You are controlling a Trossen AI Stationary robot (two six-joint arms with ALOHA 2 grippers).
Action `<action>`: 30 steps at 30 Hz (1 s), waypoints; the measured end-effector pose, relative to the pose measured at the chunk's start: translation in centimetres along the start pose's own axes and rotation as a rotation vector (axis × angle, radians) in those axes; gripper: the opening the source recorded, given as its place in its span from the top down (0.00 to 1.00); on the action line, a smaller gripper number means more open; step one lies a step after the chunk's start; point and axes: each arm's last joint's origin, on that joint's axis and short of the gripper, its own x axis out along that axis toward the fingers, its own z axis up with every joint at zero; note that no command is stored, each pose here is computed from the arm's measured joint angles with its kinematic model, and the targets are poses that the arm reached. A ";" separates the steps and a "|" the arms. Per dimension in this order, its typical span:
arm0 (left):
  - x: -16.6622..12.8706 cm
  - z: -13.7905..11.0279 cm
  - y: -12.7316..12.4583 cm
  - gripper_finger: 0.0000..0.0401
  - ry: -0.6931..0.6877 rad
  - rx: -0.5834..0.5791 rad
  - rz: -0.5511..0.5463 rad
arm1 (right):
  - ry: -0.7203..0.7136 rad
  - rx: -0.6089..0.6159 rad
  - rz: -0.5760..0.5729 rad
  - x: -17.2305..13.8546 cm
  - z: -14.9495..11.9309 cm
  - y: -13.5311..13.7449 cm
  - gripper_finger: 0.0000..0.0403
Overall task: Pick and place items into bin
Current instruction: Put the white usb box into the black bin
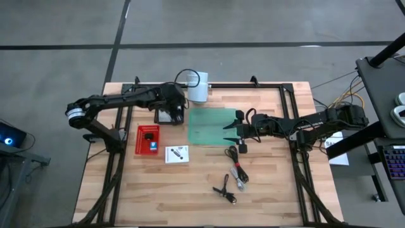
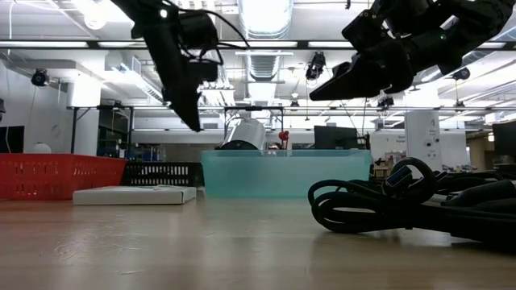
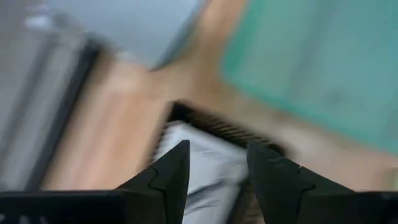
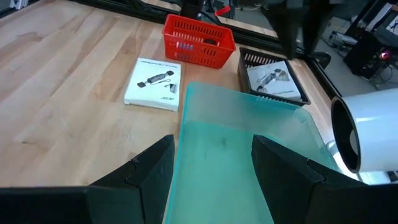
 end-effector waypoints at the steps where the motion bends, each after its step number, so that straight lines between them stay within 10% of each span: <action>1: -0.2 0.1 -0.5 0.65 -0.009 -0.010 -0.050 | 0.000 -0.008 0.000 0.0 0.0 0.0 0.50; 10: -0.5 -1.1 -7.0 0.65 0.034 0.030 -0.279 | -0.002 -0.026 -0.001 0.0 0.0 0.0 0.50; 30: 5.1 -3.8 -12.8 0.65 0.240 0.202 -0.157 | -0.007 -0.039 -0.002 0.0 0.2 -0.1 0.50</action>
